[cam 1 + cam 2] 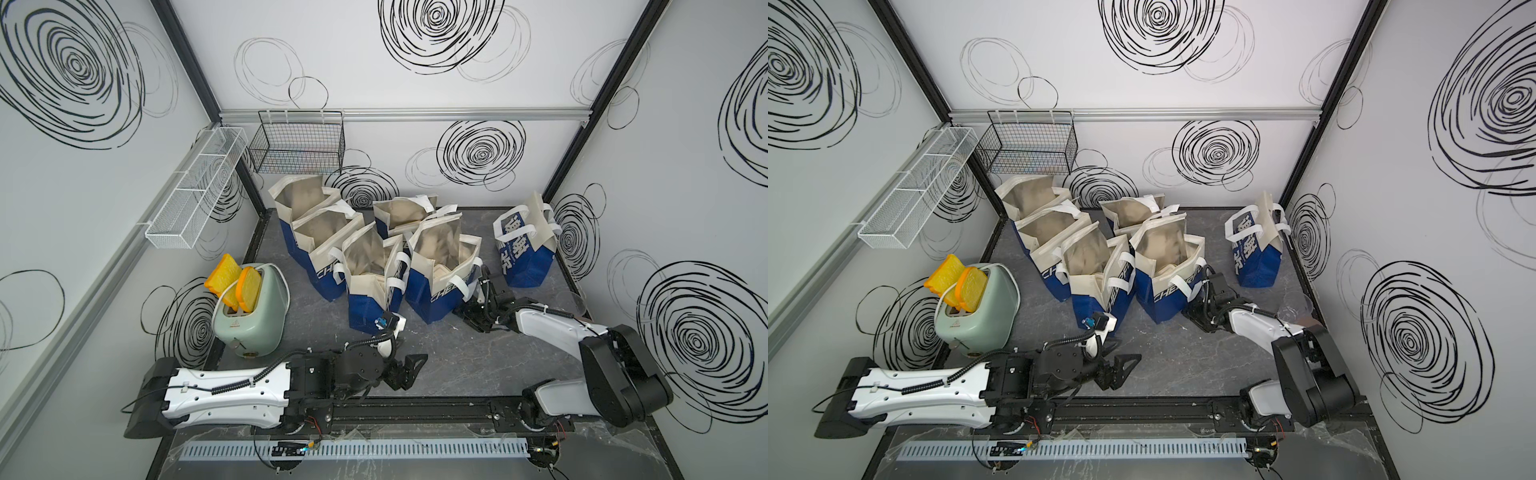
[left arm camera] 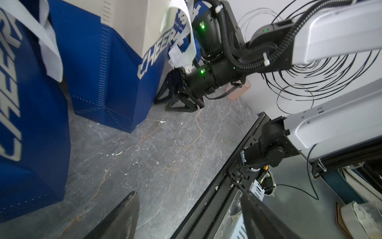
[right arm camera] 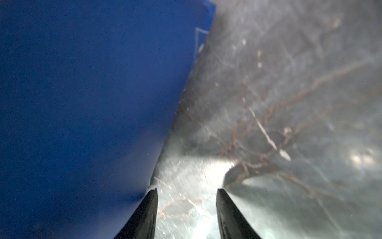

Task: Open the takeout bag
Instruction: Move the takeout bag to the center of the board.

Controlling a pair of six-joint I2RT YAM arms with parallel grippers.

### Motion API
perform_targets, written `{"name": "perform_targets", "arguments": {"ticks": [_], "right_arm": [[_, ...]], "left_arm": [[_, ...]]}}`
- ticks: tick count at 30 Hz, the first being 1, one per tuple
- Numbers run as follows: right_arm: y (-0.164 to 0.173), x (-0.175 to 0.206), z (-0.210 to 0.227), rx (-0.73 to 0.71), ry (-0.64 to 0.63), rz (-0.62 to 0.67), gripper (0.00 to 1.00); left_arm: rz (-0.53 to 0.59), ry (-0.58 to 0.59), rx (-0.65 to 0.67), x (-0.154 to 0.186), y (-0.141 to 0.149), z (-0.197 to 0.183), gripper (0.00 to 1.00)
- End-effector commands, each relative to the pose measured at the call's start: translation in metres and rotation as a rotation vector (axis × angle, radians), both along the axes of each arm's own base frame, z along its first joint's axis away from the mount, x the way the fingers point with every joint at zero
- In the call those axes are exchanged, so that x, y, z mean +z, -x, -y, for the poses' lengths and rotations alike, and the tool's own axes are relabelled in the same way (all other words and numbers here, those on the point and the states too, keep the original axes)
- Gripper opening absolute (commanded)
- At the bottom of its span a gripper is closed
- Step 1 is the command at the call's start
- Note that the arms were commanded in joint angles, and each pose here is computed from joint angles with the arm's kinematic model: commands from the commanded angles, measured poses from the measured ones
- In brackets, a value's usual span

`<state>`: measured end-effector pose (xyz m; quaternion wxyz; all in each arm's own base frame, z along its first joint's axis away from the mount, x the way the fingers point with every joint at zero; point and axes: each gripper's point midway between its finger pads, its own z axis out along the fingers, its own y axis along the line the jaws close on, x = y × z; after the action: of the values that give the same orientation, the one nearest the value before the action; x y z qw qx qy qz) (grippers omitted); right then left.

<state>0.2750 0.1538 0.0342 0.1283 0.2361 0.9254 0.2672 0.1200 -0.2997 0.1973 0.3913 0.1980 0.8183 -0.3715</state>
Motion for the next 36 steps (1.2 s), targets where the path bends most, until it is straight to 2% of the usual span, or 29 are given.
{"name": "perform_targets", "arguments": {"ticks": [1, 12, 17, 23, 31, 36], "right_arm": [[-0.031, 0.014, -0.007, -0.018, -0.044, 0.06, 0.49], [-0.079, 0.012, -0.024, 0.041, -0.036, 0.083, 0.49], [-0.093, 0.013, -0.015, 0.041, -0.004, 0.099, 0.5], [-0.097, 0.028, 0.002, 0.12, 0.107, 0.125, 0.53], [-0.067, 0.084, 0.03, 0.221, 0.282, 0.216, 0.57], [-0.055, 0.162, 0.033, 0.295, 0.307, 0.424, 0.57]], "left_arm": [[0.014, 0.021, -0.046, 0.006, 0.0, 0.013, 0.8], [-0.015, -0.004, -0.067, -0.004, -0.011, 0.031, 0.79], [-0.016, -0.016, -0.072, -0.004, -0.016, 0.035, 0.79], [-0.008, -0.004, -0.061, 0.001, -0.022, 0.039, 0.79], [0.023, 0.033, -0.057, 0.019, -0.029, 0.05, 0.78], [0.039, 0.053, -0.078, 0.026, -0.03, 0.062, 0.78]]}}
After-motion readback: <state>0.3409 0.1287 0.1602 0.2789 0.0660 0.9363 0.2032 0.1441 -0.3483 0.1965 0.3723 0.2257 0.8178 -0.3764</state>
